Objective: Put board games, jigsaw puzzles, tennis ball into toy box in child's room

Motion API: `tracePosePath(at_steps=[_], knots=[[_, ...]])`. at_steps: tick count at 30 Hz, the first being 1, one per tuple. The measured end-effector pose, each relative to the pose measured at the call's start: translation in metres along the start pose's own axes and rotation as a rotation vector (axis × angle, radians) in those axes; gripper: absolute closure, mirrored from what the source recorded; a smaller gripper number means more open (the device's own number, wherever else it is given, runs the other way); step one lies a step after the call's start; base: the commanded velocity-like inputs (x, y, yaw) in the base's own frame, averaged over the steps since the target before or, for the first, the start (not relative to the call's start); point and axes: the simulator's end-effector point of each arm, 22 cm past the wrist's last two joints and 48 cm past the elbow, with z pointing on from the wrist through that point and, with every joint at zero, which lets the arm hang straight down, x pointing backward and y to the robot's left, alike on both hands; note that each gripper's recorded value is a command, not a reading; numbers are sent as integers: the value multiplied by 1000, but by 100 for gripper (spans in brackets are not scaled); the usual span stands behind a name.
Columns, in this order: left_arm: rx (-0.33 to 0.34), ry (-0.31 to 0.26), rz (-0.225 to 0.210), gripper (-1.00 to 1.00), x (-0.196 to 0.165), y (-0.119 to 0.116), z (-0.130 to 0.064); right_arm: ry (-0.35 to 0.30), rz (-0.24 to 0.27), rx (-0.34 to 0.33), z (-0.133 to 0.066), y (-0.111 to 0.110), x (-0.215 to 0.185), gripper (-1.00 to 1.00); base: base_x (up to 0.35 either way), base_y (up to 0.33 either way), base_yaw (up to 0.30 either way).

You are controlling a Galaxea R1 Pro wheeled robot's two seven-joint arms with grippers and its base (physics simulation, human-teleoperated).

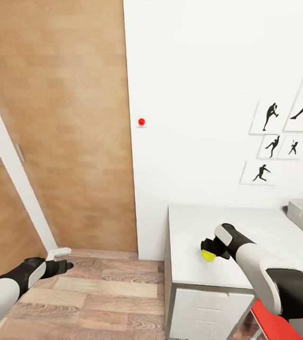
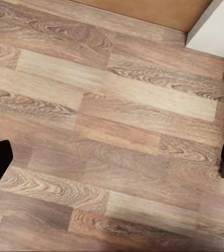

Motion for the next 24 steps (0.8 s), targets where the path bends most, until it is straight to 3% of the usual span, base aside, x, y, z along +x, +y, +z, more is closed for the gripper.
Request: tracePosePath(at_steps=[7,18,24], knots=[[-6,33,-9,-100,7,6,2,-45,-6,-27,-8,14,-19,100,-33,6,-151],[-8,62,-13,-100,16,7,7,-146,-90,-138,-73,59,-81,100,-2,0,-150],[-10,70,-13,-100,20,8,10,-160,-127,-163,-93,69,-92,100,0,0,-99]])
